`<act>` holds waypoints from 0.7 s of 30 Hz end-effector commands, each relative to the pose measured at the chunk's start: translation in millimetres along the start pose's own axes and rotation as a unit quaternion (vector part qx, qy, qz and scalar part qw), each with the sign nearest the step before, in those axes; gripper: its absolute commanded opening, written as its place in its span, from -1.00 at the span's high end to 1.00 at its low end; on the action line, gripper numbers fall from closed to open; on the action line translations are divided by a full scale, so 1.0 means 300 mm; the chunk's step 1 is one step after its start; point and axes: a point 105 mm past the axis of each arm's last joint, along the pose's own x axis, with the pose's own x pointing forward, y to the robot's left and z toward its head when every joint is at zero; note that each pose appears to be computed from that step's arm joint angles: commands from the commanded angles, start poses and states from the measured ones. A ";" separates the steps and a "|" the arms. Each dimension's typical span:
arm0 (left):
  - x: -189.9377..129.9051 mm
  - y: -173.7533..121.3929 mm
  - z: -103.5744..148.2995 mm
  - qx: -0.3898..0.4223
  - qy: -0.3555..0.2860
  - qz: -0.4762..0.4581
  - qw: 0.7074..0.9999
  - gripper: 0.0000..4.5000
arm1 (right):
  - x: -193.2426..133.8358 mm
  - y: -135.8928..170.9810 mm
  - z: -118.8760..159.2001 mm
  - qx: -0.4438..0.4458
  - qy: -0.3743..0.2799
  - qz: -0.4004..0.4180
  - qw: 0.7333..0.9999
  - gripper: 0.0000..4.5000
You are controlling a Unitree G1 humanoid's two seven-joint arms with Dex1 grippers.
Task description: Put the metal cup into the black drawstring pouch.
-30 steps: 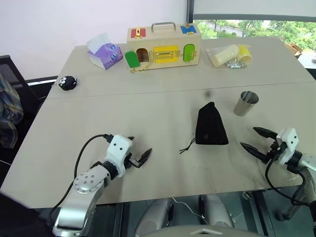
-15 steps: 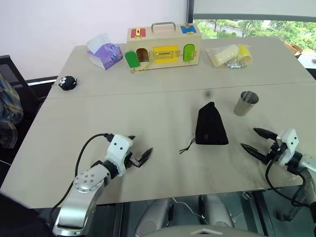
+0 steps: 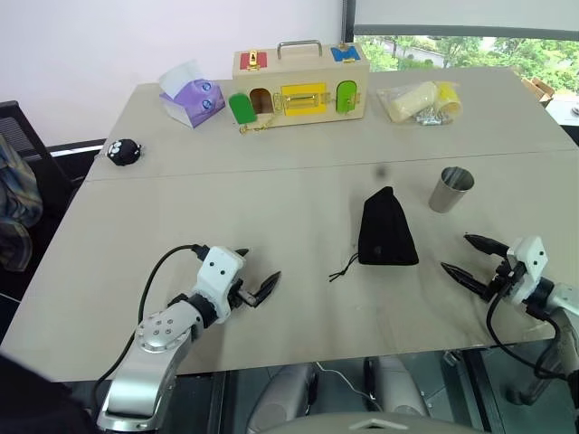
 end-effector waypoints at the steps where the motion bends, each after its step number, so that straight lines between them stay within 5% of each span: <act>1: 0.000 0.004 0.022 0.011 -0.013 0.000 1.000 -0.97 | -0.007 -0.006 0.046 -0.016 -0.024 -0.006 1.000 -1.00; 14: 0.006 0.003 0.038 0.019 -0.020 -0.005 1.000 -0.97 | 0.005 0.036 0.056 -0.008 -0.030 0.011 0.999 -1.00; 21: 0.094 -0.098 0.199 0.064 -0.080 -0.132 0.986 -0.97 | 0.003 0.029 0.052 -0.002 -0.031 0.006 1.000 -1.00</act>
